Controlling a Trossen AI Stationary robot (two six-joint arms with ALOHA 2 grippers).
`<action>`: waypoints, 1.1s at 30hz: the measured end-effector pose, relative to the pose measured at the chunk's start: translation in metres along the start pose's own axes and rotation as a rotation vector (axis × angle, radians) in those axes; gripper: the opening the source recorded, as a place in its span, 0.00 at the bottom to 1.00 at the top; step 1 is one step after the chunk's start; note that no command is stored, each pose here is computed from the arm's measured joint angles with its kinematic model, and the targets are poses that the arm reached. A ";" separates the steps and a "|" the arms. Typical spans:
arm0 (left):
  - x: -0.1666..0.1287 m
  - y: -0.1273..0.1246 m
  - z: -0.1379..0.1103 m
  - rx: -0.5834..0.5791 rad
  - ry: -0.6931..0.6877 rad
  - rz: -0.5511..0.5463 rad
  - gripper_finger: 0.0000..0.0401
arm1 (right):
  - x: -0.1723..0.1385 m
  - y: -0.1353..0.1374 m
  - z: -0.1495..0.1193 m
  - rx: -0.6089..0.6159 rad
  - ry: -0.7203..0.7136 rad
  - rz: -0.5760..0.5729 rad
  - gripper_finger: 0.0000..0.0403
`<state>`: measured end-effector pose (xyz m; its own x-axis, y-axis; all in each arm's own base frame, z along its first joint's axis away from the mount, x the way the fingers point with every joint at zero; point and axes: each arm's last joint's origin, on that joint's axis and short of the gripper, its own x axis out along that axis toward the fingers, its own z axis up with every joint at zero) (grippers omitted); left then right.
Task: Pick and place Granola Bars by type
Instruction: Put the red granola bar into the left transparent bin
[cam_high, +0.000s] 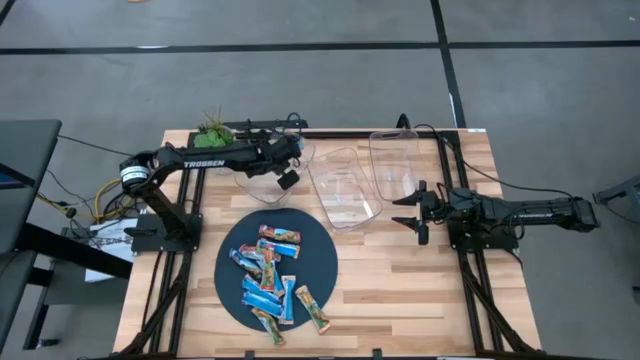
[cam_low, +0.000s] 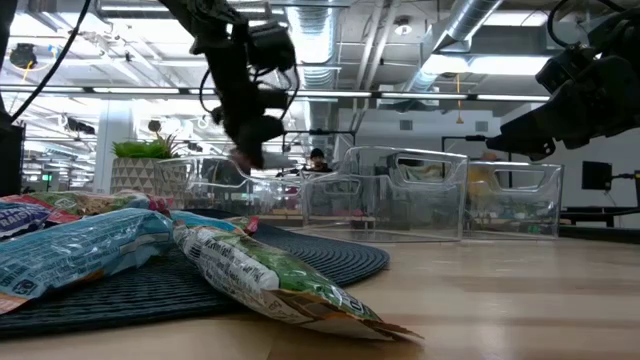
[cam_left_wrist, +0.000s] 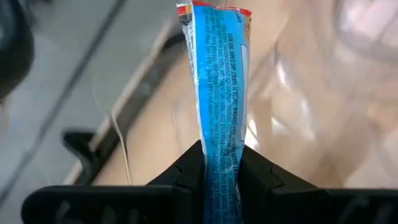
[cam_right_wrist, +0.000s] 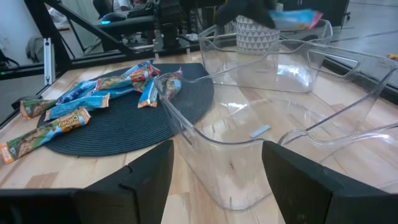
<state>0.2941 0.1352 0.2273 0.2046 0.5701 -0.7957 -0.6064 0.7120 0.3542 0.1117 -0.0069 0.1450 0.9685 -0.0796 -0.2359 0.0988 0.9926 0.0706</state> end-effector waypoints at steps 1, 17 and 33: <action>0.001 0.002 -0.003 -0.007 0.030 -0.012 0.15 | 0.000 0.000 0.000 0.000 0.000 0.000 0.59; 0.002 0.004 -0.015 -0.023 0.178 -0.139 0.23 | 0.000 0.000 0.000 0.000 0.001 0.000 0.59; -0.014 -0.010 -0.010 0.049 0.078 -0.184 0.46 | 0.000 0.000 0.000 0.000 0.000 0.000 0.59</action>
<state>0.2895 0.1153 0.2300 0.2473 0.3970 -0.8839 -0.5256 0.8213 0.2218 0.1117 -0.0069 0.1449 0.9684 -0.0795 -0.2363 0.0988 0.9926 0.0710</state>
